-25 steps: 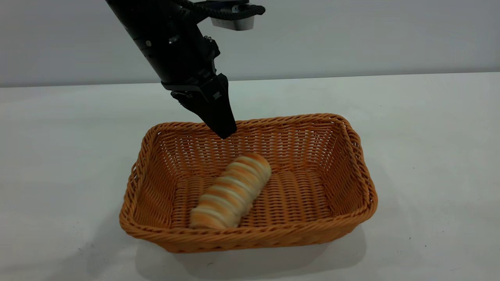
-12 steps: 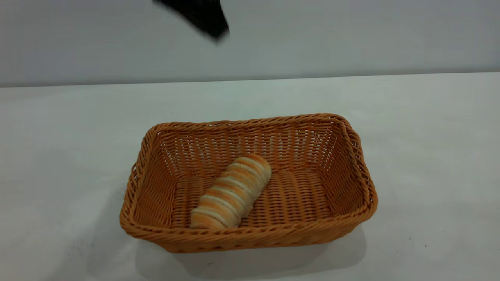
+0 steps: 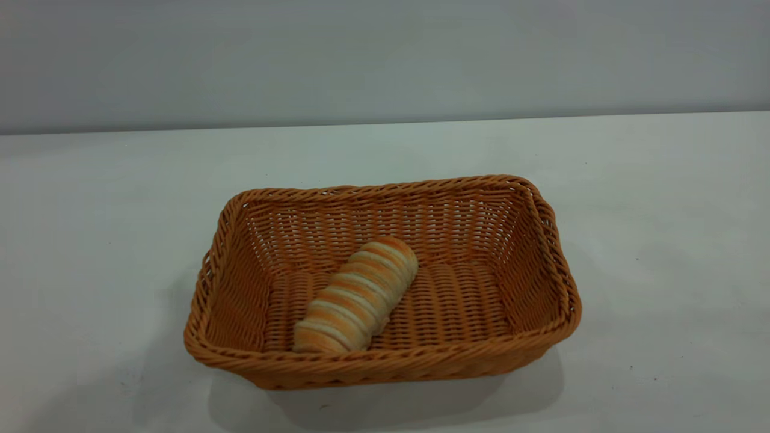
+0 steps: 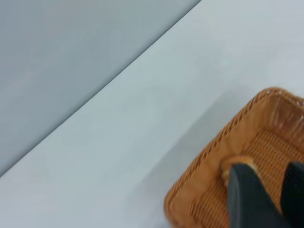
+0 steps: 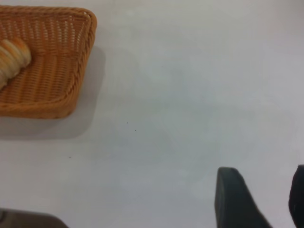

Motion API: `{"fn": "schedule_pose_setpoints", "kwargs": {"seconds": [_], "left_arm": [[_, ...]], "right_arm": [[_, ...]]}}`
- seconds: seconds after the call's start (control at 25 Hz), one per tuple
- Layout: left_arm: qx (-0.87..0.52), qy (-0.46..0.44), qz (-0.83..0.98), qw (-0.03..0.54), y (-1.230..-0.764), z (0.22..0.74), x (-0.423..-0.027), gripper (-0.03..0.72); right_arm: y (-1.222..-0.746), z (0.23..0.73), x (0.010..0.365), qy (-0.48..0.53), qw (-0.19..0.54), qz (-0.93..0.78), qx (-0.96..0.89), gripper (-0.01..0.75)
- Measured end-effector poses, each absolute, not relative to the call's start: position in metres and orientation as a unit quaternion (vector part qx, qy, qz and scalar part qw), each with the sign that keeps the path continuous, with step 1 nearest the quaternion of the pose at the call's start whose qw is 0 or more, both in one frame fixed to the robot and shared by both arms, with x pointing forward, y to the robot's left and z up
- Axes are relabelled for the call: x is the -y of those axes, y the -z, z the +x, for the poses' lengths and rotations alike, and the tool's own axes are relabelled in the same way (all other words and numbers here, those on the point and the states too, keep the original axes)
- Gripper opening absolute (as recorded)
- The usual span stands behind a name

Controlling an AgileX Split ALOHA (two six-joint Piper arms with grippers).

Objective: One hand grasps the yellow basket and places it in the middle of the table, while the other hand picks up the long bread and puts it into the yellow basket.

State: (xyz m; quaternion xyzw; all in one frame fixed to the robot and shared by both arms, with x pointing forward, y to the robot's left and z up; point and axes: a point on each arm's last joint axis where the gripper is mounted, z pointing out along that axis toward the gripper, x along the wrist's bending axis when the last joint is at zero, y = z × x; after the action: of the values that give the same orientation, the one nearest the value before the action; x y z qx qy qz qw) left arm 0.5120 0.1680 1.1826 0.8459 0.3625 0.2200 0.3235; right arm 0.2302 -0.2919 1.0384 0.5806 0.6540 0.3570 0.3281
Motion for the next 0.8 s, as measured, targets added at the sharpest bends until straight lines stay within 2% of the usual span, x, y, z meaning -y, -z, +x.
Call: {"fn": "schedule_pose_setpoints", "kwargs": {"seconds": [0.2,0.36,0.64,0.8], "left_arm": [[-0.392,-0.271,0.828,0.295,-1.216,0.469,-0.201,0.233],[-0.412,-0.314,0.8,0.303,-1.246,0.417,-0.232,0.233],[-0.43,-0.354,0.745,0.369,-1.277,0.305,-0.284,0.235],[-0.426,-0.369,0.706,0.429,-1.266,0.242,-0.31,0.235]], "right_arm": [[-1.038,0.23,0.292,-0.357,0.328,0.581,-0.654,0.325],[-1.038,0.23,0.292,-0.357,0.328,0.581,-0.654,0.325],[-1.038,0.23,0.292,-0.357,0.328,0.581,-0.654,0.325],[-1.038,0.23,0.292,-0.357,0.328,0.581,-0.654,0.325]]}}
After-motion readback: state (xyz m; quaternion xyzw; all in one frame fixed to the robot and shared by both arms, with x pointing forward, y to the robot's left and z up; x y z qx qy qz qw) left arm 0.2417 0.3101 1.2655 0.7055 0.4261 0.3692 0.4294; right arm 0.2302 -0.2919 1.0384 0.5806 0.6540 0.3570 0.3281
